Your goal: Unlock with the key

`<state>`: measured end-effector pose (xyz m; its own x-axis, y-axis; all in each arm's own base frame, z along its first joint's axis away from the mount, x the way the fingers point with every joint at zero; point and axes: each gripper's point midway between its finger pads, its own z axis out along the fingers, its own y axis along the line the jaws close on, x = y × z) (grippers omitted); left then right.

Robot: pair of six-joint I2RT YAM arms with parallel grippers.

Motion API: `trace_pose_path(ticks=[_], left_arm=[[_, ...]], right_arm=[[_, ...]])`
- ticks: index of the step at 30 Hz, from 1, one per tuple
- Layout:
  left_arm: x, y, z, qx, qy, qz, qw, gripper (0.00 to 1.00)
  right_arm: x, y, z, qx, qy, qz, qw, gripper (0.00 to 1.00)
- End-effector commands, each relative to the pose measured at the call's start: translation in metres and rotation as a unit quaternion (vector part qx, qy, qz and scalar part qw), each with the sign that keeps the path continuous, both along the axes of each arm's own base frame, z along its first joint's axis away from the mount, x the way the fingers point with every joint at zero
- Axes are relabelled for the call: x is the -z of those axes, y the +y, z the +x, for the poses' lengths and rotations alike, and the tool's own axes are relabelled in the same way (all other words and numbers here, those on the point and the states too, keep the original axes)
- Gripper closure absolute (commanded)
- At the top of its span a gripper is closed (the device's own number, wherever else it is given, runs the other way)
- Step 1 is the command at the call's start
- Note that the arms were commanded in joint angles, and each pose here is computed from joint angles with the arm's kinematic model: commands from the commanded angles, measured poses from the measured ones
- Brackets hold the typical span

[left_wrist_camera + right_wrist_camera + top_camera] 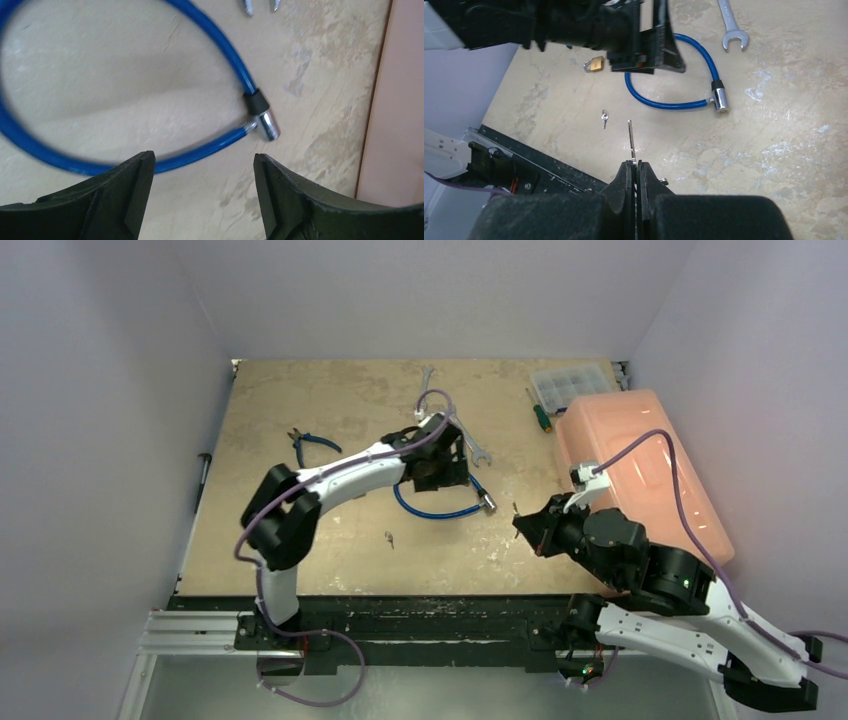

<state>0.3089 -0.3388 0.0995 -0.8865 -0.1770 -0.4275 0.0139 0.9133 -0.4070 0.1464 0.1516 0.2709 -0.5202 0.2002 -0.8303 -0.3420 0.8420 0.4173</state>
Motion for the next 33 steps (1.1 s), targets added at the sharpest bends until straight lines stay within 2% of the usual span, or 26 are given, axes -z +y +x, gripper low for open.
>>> trace_pose_path(ticks=[1,13,18,22,25,27,33], left_arm=[[0.005,-0.022,0.021,-0.041,0.000,0.039,0.998,0.24],[0.049,-0.092,0.037,-0.055,0.013,0.070,0.996,0.27],[0.071,-0.102,0.035,-0.050,0.011,0.097,0.994,0.32],[0.090,-0.101,0.027,-0.037,0.011,0.126,0.991,0.46],[0.104,-0.095,0.021,-0.020,0.011,0.158,0.987,0.70],[0.112,-0.087,0.017,-0.013,0.016,0.182,0.983,0.81],[0.105,-0.057,0.003,-0.013,0.002,0.218,0.976,0.96]], right_arm=[[-0.007,-0.013,0.004,0.037,-0.004,0.017,0.999,1.00],[-0.015,-0.022,0.003,0.045,-0.023,0.036,0.998,1.00],[-0.016,-0.022,0.002,0.041,-0.028,0.040,0.998,1.00],[-0.017,-0.023,0.001,0.038,-0.031,0.041,0.998,1.00],[-0.018,-0.022,0.001,0.035,-0.033,0.042,0.998,1.00],[-0.018,-0.022,0.001,0.034,-0.034,0.043,0.998,1.00],[-0.016,-0.017,0.001,0.027,-0.032,0.038,0.998,1.00]])
